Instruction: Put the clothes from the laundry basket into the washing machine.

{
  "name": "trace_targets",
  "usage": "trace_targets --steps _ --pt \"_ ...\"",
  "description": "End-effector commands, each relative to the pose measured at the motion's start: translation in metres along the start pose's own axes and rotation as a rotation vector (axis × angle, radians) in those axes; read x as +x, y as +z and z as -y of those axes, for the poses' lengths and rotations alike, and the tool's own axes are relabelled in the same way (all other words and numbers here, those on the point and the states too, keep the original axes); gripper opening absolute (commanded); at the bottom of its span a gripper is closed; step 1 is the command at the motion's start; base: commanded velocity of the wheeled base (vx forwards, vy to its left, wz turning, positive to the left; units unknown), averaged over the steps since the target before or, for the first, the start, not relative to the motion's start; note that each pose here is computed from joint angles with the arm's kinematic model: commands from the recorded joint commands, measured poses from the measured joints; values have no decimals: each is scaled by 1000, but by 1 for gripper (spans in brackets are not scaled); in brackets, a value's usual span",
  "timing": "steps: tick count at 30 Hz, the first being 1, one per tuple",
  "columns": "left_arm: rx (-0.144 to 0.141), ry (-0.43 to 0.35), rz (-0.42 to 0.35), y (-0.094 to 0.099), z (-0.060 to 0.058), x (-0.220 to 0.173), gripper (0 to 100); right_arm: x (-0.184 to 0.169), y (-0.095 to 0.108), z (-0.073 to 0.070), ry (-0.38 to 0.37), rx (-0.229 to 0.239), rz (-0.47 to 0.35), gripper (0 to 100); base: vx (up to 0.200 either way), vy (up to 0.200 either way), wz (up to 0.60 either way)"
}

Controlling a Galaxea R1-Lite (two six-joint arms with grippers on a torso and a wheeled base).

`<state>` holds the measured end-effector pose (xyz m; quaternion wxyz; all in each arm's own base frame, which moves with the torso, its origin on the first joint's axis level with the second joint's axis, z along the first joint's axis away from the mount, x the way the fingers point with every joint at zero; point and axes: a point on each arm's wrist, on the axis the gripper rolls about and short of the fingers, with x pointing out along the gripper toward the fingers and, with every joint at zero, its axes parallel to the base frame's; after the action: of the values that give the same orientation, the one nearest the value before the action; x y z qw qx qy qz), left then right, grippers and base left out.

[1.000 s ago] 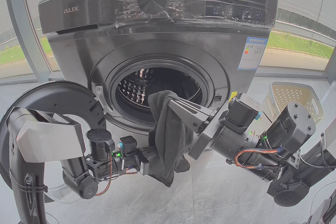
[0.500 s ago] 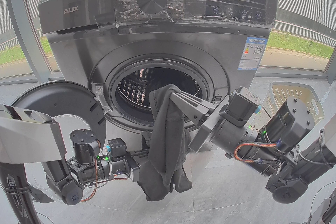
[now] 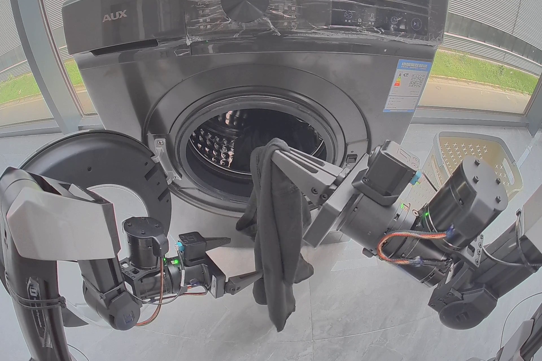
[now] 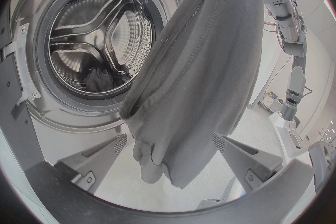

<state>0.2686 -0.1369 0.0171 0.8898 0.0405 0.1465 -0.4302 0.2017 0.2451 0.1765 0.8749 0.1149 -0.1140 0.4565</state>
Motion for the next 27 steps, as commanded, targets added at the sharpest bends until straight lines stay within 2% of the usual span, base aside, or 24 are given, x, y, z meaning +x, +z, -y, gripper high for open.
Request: trace_targets --steps 1,8,16,22,23,27 --pt "-1 3 1 -1 -3 4 100 0 0 -2 8 2 -1 0 0 0 0" --pt "11 -17 8 -4 -2 18 100 0 0 -5 14 6 -2 0 0 0 0" --pt "18 -3 31 -14 -18 46 100 -1 -2 -9 26 11 -7 0 0 0 0" --pt "32 -13 49 -16 -18 62 100 -1 -3 -11 32 13 -10 0 0 0 0" --pt "34 -11 50 -16 -18 64 0 -1 -3 -11 32 13 -10 0 0 0 0" --pt "38 -7 58 -14 -18 65 0 -1 -2 -11 31 14 -8 0 0 0 0"
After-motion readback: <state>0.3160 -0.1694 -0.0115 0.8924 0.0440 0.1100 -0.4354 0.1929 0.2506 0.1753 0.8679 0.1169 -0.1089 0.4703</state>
